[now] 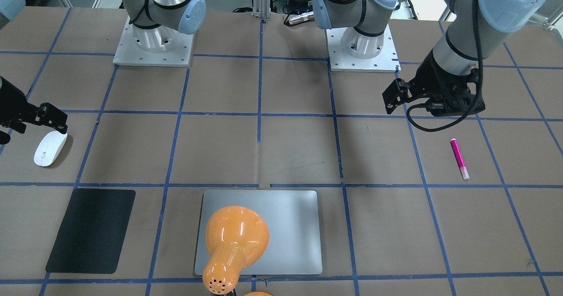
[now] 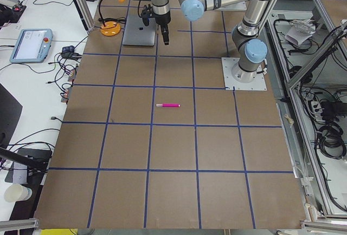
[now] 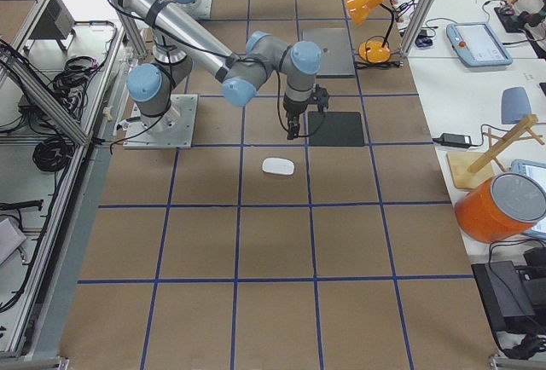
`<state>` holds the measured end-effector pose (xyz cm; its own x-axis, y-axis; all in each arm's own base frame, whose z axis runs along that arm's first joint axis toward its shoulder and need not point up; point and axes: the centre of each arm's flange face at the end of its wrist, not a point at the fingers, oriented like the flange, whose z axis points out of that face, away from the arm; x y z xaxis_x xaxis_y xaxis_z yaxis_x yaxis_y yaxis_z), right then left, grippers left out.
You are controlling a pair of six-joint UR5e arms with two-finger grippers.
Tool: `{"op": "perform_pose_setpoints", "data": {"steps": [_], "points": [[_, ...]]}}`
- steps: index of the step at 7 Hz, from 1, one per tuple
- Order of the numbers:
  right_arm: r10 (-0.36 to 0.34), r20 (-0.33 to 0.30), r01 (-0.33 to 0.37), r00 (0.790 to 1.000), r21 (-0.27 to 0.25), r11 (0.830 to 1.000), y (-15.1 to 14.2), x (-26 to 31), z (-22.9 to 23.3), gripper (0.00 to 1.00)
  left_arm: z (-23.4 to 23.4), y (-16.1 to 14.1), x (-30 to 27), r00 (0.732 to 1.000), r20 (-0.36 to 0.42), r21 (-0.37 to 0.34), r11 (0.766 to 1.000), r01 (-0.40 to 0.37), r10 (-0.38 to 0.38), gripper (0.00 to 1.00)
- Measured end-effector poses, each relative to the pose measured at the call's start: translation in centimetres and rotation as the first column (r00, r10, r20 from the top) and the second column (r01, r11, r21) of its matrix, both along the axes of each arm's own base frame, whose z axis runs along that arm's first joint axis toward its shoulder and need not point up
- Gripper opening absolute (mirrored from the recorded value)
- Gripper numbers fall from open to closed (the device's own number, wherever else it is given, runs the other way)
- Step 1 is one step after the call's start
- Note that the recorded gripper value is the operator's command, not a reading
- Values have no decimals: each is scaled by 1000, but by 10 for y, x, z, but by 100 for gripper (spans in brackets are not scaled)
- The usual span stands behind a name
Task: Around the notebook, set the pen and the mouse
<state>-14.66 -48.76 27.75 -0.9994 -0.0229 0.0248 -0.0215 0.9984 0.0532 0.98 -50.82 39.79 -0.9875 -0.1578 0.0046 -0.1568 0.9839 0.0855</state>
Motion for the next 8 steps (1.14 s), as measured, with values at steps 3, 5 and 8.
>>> {"op": "perform_pose_setpoints", "data": {"steps": [3, 5, 8], "points": [[53, -44, -55, 998, -51, 997, 20, -28, -69, 100, -56, 4, 105, 998, -13, -14, 998, 60, -60, 100], [65, -35, -67, 997, -40, 997, 24, -44, -87, 100, -102, 3, 153, 991, 8, -46, 990, 133, -133, 100], [67, -26, -68, 997, -18, 998, 24, -48, -101, 99, -153, 9, 197, 989, 10, -52, 988, 147, -146, 100]]}}
